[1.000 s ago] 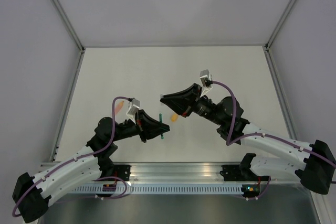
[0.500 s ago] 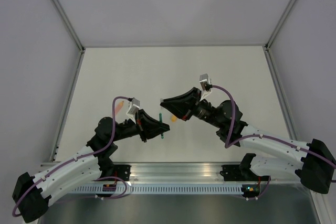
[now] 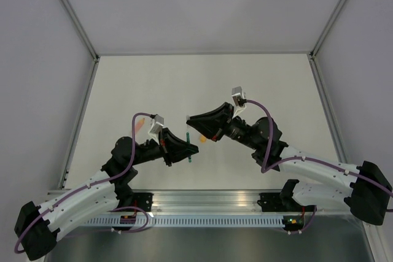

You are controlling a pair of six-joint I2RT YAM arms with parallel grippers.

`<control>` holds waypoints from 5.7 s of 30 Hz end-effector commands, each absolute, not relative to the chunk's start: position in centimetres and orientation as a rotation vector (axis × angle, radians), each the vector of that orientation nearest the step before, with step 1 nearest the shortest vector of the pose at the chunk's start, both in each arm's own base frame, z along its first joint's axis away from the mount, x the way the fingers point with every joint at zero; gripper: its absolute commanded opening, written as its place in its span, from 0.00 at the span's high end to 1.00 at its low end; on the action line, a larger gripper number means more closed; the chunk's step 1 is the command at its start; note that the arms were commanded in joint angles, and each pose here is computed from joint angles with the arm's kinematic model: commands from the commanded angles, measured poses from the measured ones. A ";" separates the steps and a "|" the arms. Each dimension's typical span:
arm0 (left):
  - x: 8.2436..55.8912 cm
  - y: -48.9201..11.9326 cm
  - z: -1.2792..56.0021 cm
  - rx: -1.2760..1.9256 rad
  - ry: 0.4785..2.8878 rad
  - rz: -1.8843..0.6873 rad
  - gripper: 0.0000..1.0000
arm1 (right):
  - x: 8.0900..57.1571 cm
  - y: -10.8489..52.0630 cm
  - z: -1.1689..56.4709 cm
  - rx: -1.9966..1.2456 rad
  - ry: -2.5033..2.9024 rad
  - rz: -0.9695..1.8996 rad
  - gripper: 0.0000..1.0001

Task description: Insert the pens into the pen caps

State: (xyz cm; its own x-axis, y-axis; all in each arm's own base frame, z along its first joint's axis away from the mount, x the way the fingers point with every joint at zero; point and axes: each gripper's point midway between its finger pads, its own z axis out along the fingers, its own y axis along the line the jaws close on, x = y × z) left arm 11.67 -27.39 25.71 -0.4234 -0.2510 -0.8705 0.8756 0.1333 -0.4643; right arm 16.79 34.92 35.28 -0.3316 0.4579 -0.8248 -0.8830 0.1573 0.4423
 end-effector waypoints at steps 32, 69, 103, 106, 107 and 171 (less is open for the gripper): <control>11.3 -27.0 26.7 0.656 1.398 -1.475 0.98 | 14.6 35.4 30.8 -0.564 1.331 1.471 1.00; 11.4 -26.6 27.1 0.642 1.382 -1.446 0.98 | 15.8 35.0 32.3 -0.694 1.489 1.247 0.27; 11.4 -26.5 27.1 0.641 1.386 -1.445 0.98 | 13.8 37.5 30.2 -0.782 1.508 1.426 1.00; 11.5 -26.5 27.1 0.637 1.386 -1.442 0.98 | 14.0 37.1 28.2 -0.775 1.558 1.399 1.00; 11.5 -26.5 27.0 0.636 1.390 -1.442 0.98 | 13.9 37.0 27.7 -0.778 1.568 1.397 1.00; 17.5 -24.2 35.2 0.385 1.316 -1.149 0.98 | 9.2 36.8 15.1 -0.750 1.800 1.578 1.00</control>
State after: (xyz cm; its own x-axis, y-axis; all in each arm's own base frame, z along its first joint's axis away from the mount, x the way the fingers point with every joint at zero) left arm 12.48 -25.78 18.55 -0.5441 -0.0005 -0.8391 0.7700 0.3969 -0.4995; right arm 17.23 36.10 25.87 -0.4184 0.4089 -0.8110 -0.8247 0.2031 0.5278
